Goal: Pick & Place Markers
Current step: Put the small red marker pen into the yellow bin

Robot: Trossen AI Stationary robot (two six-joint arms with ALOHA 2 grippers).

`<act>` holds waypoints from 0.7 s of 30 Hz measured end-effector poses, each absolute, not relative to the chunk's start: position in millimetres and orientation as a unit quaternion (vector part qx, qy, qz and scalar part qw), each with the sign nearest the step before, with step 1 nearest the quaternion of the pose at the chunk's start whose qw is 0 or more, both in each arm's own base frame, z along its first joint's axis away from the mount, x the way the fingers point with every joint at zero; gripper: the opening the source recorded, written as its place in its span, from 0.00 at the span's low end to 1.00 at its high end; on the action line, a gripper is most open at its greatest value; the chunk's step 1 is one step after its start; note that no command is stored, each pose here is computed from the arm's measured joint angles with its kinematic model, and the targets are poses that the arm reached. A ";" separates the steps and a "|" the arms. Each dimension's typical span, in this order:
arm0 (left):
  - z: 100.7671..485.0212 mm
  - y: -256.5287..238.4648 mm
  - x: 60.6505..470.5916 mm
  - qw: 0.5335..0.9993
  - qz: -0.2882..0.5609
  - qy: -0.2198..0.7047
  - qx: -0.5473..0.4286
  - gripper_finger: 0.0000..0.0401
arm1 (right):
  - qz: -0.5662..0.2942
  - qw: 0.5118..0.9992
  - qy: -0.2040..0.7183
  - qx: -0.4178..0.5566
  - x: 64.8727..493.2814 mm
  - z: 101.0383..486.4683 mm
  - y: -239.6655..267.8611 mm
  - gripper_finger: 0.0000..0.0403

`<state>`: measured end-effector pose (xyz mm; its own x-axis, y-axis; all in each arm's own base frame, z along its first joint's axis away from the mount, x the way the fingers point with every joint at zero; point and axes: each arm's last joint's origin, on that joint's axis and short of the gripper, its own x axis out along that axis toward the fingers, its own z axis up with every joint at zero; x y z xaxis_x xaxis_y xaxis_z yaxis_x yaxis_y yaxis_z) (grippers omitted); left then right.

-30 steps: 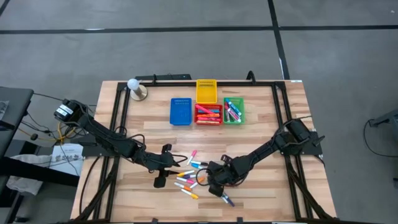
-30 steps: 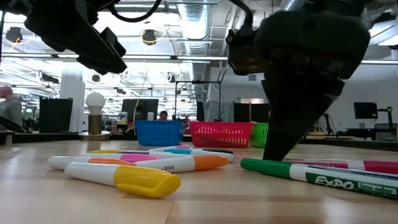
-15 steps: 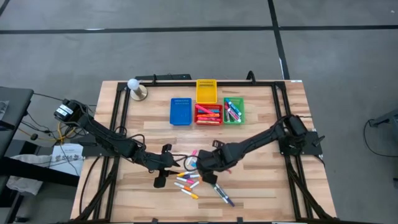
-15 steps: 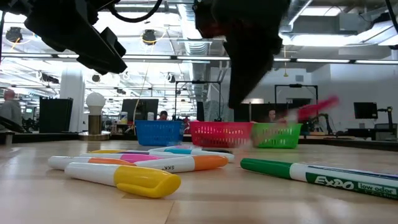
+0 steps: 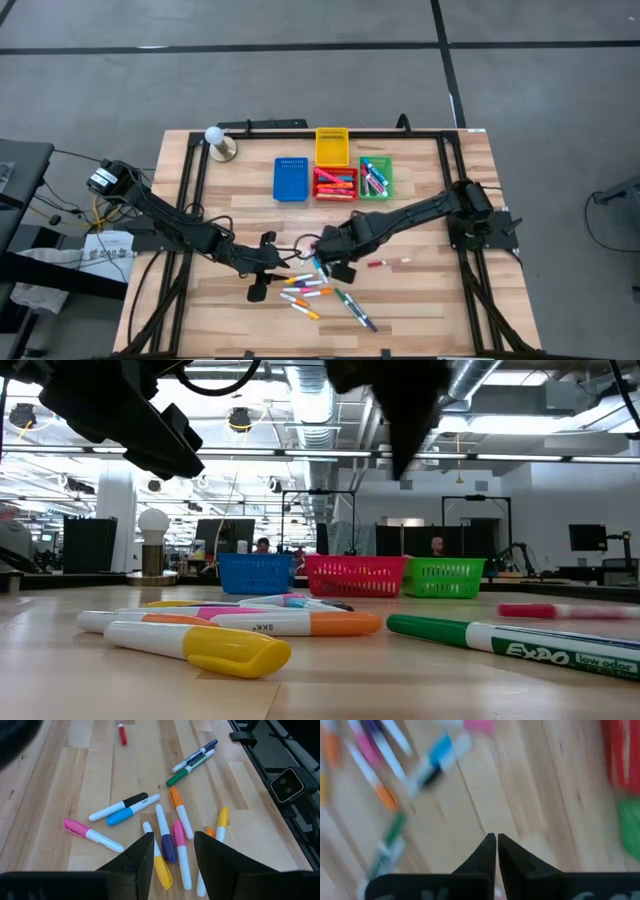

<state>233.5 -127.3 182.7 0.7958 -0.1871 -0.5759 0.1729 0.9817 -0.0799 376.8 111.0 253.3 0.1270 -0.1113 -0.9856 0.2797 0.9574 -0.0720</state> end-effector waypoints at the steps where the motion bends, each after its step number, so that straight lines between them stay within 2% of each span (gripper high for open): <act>1: 182.7 -127.3 233.5 0.948 -0.095 0.305 -0.012 0.35 | -0.133 0.733 0.665 0.057 371.4 253.2 112.6 0.03; 4: 182.7 -127.3 233.5 0.948 -0.095 0.305 -0.011 0.35 | -0.130 0.680 0.722 0.009 352.9 252.5 117.5 0.07; 8: 182.8 -127.1 233.6 0.948 -0.091 0.304 -0.009 0.35 | -0.085 0.643 0.761 -0.005 337.7 240.3 127.2 0.14; 16: 183.0 -126.6 233.8 0.950 -0.082 0.301 -0.006 0.35 | -0.004 0.681 0.732 -0.003 308.1 193.9 160.1 0.26; 21: 182.9 -126.6 233.8 0.950 -0.081 0.301 -0.007 0.35 | 0.055 0.658 0.751 0.007 276.5 163.3 195.7 0.29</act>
